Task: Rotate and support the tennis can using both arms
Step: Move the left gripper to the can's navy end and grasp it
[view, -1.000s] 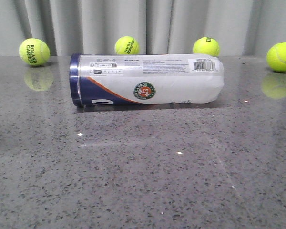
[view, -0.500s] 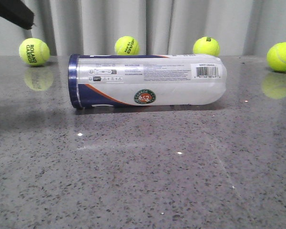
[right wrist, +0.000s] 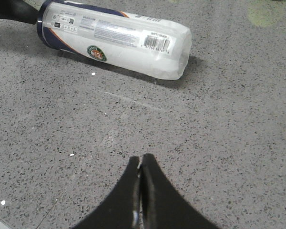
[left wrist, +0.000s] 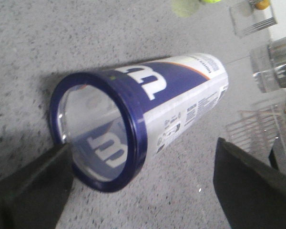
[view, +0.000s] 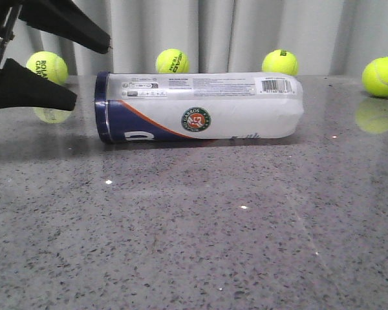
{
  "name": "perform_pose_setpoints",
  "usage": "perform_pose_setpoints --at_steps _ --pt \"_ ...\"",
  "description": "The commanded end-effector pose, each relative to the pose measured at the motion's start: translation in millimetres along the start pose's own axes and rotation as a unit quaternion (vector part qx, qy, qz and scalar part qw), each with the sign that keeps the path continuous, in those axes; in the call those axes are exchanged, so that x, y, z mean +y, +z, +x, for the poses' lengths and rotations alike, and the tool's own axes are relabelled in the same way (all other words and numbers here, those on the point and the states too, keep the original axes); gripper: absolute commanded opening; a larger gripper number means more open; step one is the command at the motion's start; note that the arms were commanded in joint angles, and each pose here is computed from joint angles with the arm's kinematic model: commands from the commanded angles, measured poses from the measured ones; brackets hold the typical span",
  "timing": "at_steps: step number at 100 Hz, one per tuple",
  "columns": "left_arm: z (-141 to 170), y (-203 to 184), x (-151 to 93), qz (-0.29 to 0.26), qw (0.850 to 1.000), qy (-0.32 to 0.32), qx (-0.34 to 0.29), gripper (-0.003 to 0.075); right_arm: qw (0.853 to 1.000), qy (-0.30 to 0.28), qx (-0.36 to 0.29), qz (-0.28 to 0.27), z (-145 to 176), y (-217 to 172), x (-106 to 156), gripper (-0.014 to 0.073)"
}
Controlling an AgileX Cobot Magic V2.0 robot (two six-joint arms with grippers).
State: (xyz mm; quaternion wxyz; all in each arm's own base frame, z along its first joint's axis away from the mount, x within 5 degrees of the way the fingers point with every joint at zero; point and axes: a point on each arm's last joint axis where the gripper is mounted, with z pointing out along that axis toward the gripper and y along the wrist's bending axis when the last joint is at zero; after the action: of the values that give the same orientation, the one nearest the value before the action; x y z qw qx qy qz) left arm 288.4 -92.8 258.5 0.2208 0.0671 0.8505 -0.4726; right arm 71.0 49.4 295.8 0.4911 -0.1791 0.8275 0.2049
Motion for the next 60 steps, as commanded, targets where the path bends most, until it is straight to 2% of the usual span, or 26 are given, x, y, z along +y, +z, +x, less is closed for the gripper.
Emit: perform_pose_setpoints --at_steps 1,24,60 --pt "-12.4 -2.0 -18.9 0.056 0.998 0.007 -0.026 0.0568 0.999 -0.004 -0.047 -0.002 -13.9 -4.1 1.4 -0.0069" --pt "-17.0 25.7 -27.8 0.079 0.996 0.031 0.005 0.0568 0.999 -0.004 -0.046 -0.002 -13.8 -4.0 1.4 -0.0069" --pt "-21.3 63.5 -30.9 0.126 0.991 0.005 0.033 0.0566 0.999 -0.004 -0.046 -0.002 -13.7 -4.0 1.4 -0.0069"
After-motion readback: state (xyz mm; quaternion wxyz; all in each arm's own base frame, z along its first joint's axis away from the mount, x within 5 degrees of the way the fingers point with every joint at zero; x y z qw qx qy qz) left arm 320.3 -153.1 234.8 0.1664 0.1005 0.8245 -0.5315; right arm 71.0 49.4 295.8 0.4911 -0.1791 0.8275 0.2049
